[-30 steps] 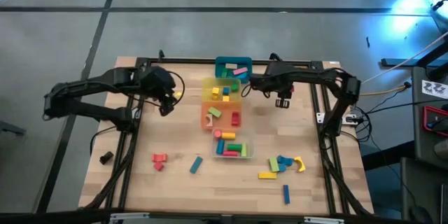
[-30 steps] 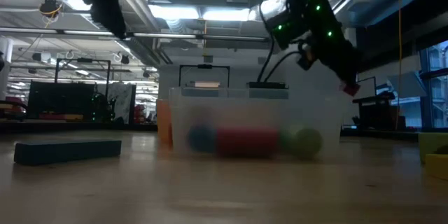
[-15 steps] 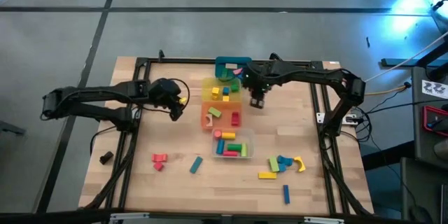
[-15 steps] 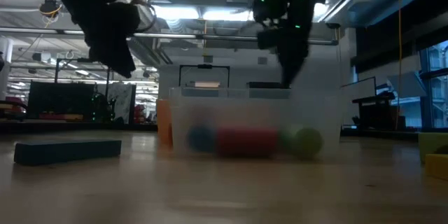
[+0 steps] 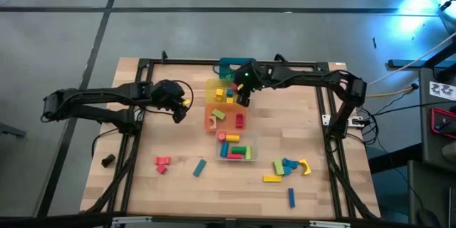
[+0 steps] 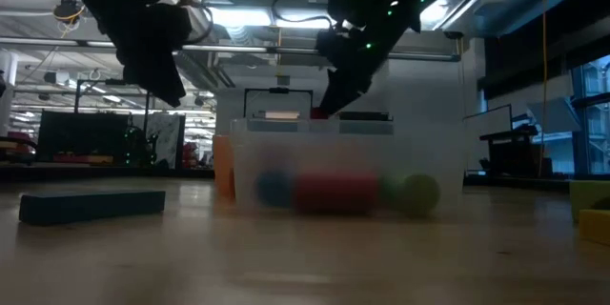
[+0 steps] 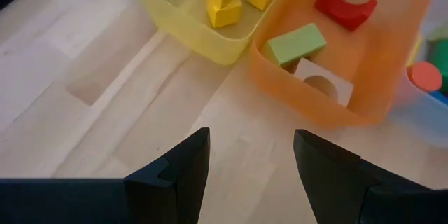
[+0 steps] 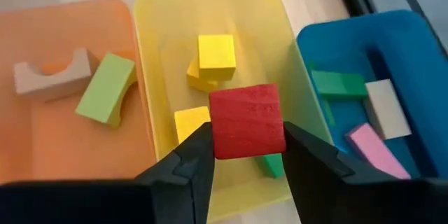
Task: Sort blocks by size
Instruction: Put the red square block into the yellow bin
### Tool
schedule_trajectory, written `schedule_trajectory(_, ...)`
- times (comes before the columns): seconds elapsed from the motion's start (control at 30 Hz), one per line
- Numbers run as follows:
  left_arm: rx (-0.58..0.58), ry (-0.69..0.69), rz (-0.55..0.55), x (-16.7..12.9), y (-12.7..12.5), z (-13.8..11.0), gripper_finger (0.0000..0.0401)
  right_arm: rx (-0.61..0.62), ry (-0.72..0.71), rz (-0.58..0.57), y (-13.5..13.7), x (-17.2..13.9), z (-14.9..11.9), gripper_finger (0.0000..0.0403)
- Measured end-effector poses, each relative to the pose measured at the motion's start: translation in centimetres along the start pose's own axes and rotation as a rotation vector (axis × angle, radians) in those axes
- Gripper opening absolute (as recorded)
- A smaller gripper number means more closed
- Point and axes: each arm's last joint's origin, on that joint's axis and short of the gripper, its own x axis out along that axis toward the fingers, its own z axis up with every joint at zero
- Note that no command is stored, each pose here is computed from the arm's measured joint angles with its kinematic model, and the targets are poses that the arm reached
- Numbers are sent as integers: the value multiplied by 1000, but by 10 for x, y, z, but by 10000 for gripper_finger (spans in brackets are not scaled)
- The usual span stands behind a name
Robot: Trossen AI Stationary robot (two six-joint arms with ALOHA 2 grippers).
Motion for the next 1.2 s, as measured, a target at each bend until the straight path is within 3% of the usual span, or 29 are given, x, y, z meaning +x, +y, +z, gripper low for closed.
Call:
schedule_trajectory(0.3, 97, 27, -91, -2, -13, -5, 193, 6, 28, 3, 1, 25, -6, 147)
schedule_trajectory(0.83, 219, 44, -184, -7, -36, -15, 193, 6, 21, -26, 0, 25, -5, 147)
schedule_trajectory(1.07, 222, 50, -203, -8, -41, -18, 193, 6, 31, -23, 0, 25, -6, 148)
schedule_trajectory(1.2, 228, 58, -209, -9, -43, -19, 193, 9, 32, -25, 0, 25, -6, 166)
